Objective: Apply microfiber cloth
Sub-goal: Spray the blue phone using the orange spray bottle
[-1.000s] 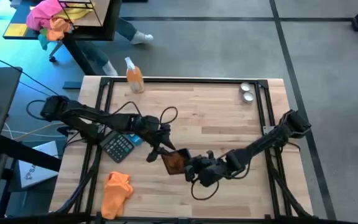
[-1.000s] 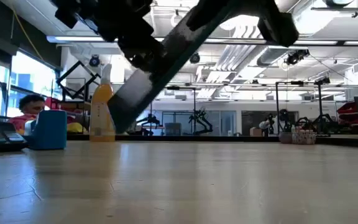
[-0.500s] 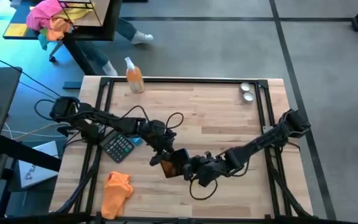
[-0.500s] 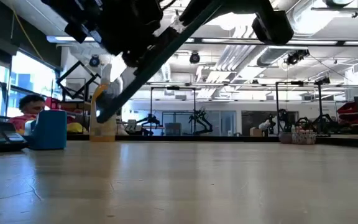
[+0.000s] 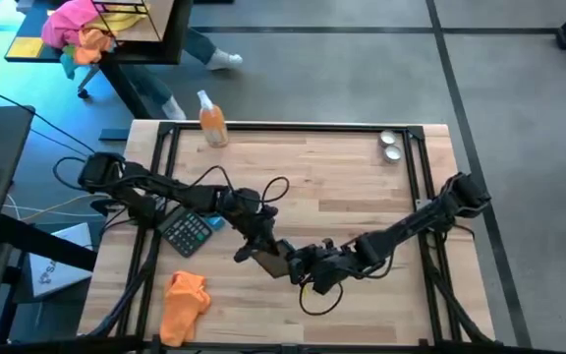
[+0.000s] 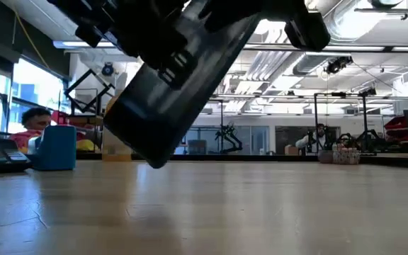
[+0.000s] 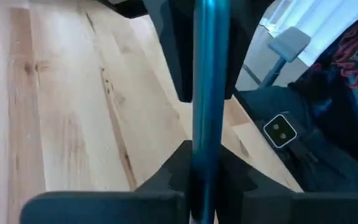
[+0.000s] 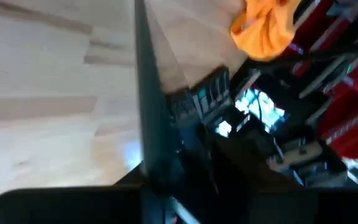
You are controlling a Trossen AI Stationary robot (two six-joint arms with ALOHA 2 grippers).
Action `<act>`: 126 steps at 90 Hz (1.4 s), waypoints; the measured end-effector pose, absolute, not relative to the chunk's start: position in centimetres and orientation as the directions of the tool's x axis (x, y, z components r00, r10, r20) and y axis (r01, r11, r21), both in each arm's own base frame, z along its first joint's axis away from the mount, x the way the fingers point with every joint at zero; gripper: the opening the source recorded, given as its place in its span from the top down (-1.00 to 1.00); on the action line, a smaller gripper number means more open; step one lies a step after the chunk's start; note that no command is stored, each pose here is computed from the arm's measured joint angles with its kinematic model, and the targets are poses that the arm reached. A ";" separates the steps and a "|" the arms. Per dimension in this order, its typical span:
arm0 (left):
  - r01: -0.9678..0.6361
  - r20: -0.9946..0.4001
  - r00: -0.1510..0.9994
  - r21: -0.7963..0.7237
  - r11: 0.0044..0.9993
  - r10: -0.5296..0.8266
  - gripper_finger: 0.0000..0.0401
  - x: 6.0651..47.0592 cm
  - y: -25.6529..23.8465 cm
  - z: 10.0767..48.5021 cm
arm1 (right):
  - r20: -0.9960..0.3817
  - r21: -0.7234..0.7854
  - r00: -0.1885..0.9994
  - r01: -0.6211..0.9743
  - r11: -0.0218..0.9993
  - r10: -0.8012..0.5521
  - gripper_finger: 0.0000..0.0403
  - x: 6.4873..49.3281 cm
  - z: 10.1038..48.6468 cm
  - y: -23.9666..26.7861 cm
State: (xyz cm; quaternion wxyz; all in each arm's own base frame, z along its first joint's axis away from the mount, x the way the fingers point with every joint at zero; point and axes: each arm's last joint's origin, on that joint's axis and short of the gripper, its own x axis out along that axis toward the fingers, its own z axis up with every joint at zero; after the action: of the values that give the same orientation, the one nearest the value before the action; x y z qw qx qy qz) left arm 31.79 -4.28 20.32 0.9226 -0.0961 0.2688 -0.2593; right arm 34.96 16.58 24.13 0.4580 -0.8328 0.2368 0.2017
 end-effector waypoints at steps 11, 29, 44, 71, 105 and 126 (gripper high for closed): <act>0.425 -0.452 0.712 -0.333 0.842 -0.538 0.95 31.1 -4.2 21.1 | -0.519 -0.716 0.827 -0.559 -0.418 -0.217 0.46 34.4 25.6 16.4; 0.442 -0.450 0.723 -0.280 0.852 -0.523 0.97 28.4 -4.0 24.4 | -0.441 -0.827 0.874 -0.484 -0.286 -0.205 0.36 32.4 29.4 16.0; 0.371 -0.385 0.834 -0.139 0.918 -0.395 0.97 26.0 -3.6 27.9 | -0.351 -0.936 0.903 -0.342 0.080 -0.249 0.34 30.1 33.3 14.7; 0.107 -0.231 0.969 0.078 0.991 -0.086 0.96 22.8 -2.5 31.9 | -0.225 -0.386 0.949 0.123 0.914 -0.222 0.34 27.5 38.7 9.8; -0.020 0.004 1.000 0.135 0.991 0.020 0.95 23.9 -2.3 33.7 | 0.009 -0.035 0.996 0.095 0.995 -0.094 0.34 30.8 40.3 5.9; -0.020 0.001 1.000 0.135 0.991 0.020 0.95 24.0 -2.3 33.6 | -0.035 -0.014 0.996 0.077 0.997 -0.078 0.34 32.9 38.6 4.7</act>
State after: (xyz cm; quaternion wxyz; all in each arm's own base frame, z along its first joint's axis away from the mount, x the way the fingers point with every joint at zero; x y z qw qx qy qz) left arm 24.04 -2.34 33.63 0.9977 0.0674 0.0003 0.0098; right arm 32.91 4.71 38.58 0.9991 -0.0063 0.0180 -0.0388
